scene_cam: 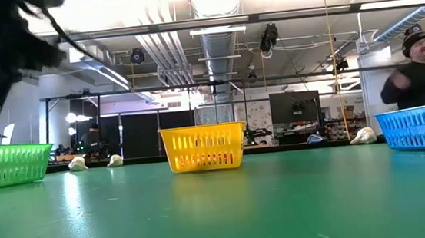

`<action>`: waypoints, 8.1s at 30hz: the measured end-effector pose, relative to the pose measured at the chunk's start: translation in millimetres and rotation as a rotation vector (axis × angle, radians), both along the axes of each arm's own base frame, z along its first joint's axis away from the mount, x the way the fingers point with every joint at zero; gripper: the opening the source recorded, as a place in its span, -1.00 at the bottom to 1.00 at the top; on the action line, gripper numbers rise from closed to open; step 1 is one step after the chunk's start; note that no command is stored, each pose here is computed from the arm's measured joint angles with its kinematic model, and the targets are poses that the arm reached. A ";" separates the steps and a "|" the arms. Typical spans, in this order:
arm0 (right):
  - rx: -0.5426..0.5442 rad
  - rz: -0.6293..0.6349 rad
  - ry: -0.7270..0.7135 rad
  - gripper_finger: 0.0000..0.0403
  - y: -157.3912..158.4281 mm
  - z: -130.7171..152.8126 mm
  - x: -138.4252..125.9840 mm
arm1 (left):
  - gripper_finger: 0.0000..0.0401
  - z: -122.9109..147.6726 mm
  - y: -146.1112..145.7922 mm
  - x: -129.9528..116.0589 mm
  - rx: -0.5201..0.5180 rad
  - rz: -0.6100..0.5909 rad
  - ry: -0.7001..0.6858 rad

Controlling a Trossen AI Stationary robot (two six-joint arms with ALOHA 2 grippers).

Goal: Sort produce into baskets
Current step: Put the white garlic into the green bin

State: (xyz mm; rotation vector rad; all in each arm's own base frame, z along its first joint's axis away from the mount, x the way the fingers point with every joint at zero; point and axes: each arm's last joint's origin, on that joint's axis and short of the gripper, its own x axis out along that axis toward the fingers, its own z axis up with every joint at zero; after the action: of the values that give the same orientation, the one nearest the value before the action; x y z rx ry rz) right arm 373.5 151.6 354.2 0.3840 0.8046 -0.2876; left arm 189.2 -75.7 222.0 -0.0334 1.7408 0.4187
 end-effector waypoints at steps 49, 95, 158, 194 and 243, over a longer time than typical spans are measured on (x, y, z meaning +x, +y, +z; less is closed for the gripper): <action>0.068 0.080 -0.202 0.04 30.5 16.1 10.6 | -0.51 51.0 9.2 -14.7 -0.282 0.240 -0.406; 0.058 0.445 -0.112 0.69 168.4 -68.7 -17.1 | 0.01 -58.4 -117.6 -32.3 -0.355 0.067 0.417; 0.109 0.078 -0.168 0.28 3.3 69.1 4.1 | -0.48 -11.5 107.8 6.9 0.151 0.453 -0.088; -0.424 0.465 -0.070 0.61 -200.8 83.0 13.3 | 0.12 -47.7 111.6 2.6 0.104 0.705 -0.080; -0.505 0.447 -0.087 0.61 -224.2 99.5 -5.7 | 0.16 -74.0 269.1 -68.8 0.738 2.039 -0.793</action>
State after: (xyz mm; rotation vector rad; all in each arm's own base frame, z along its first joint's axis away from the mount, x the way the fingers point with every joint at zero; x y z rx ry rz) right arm 367.8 -72.6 453.6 -0.2570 0.6823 -0.0475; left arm 120.4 193.5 148.0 -1.2790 0.1173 2.0638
